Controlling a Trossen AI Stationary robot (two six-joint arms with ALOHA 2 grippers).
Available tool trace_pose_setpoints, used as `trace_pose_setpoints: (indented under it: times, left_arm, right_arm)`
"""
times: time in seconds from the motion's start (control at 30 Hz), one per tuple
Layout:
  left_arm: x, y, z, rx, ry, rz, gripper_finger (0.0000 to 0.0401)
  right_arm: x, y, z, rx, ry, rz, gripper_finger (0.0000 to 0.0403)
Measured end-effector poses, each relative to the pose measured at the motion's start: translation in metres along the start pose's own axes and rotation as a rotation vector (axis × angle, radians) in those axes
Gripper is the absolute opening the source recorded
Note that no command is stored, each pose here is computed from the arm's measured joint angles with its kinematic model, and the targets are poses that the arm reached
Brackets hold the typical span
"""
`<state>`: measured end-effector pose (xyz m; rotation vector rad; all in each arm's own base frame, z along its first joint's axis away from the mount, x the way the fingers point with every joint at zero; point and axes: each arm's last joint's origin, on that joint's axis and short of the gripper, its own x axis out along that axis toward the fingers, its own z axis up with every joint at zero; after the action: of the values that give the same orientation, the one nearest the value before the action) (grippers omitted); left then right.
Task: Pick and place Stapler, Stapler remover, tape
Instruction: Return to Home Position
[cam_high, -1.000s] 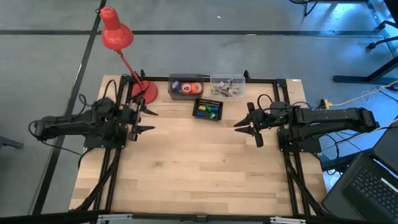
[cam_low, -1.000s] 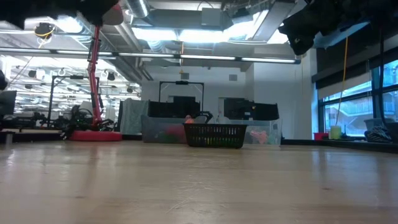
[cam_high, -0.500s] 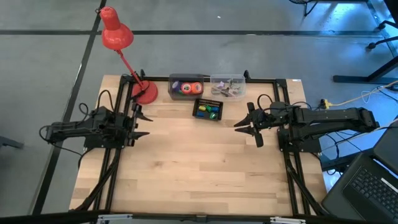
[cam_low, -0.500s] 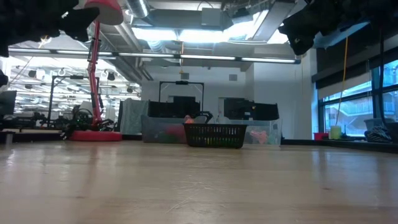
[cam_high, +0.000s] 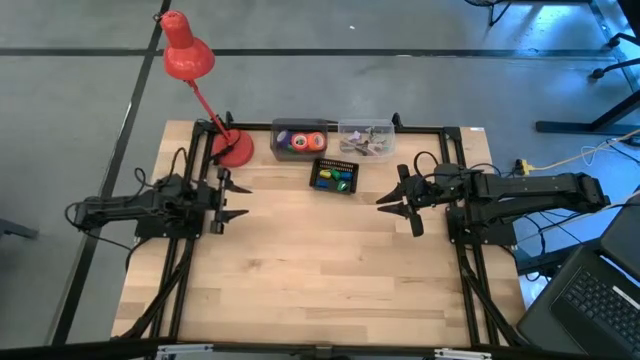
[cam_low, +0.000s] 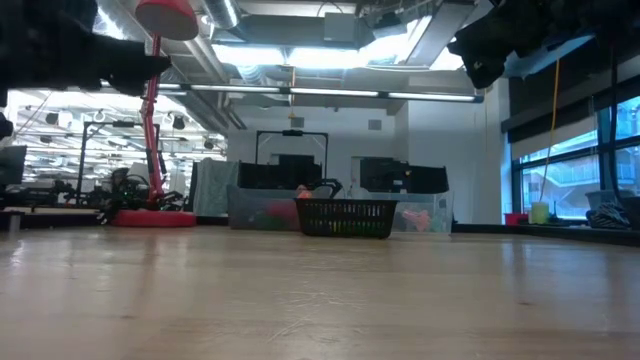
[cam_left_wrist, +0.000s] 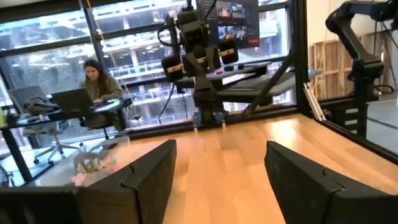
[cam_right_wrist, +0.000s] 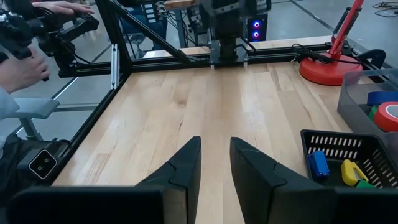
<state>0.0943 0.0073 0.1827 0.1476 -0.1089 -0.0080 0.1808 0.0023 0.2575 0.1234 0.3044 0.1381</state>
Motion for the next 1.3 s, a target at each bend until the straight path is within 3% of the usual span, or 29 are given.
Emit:
trace_pose_setpoints:
  times: [0.13,0.43,0.83,1.3]
  left_arm:
    - [0.001,-0.002,-0.013,-0.001,0.061,-0.007,0.0237]
    - [0.001,-0.004,-0.013,0.012,0.067,-0.002,0.0237]
    - [0.001,-0.020,-0.011,0.022,0.043,-0.154,0.0237]
    - [0.001,-0.020,-0.011,0.022,0.044,-0.155,0.0237]
  right_arm:
    - [0.000,0.000,0.000,-0.001,0.000,0.000,0.0088]
    - [0.000,0.000,0.000,-0.001,0.000,-0.001,0.0088]
    - [0.000,0.000,0.000,0.000,0.000,-0.001,0.0088]
    - [0.000,0.000,0.000,-0.001,0.000,0.000,0.0088]
